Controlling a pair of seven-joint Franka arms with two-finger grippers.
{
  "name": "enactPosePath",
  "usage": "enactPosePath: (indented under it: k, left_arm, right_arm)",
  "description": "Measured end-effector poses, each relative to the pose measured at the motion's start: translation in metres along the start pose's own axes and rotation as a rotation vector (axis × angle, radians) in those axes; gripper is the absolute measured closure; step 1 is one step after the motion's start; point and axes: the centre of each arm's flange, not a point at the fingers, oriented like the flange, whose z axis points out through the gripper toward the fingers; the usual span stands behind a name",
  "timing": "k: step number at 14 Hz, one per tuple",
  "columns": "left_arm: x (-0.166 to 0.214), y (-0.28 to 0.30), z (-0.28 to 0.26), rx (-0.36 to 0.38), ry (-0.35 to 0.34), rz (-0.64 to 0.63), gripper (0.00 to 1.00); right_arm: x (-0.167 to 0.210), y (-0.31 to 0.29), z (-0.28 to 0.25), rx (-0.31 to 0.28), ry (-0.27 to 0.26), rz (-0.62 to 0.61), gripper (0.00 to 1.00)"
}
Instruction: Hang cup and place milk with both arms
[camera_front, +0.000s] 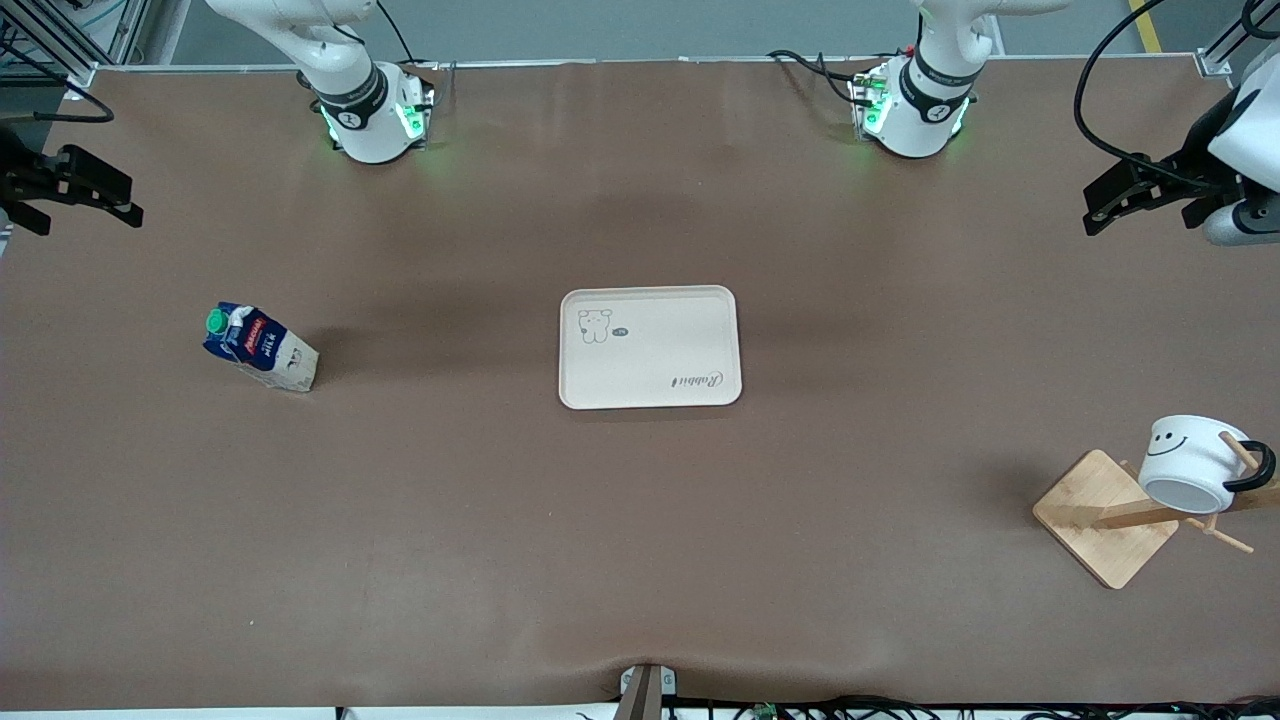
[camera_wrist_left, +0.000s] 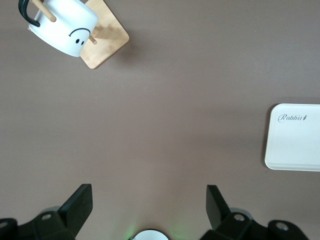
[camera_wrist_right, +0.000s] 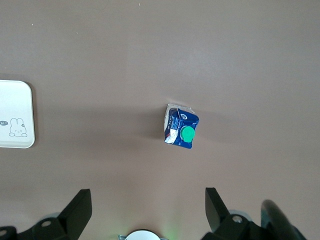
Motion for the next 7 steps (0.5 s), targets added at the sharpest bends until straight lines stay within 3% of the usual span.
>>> enactPosePath:
  k: [7]
  left_arm:
    - [-0.0004,-0.0037,-0.0097,-0.004,0.02,-0.005,0.0]
  right_arm:
    - [-0.0011,0.0006,0.001,0.002,-0.01,0.002,0.0]
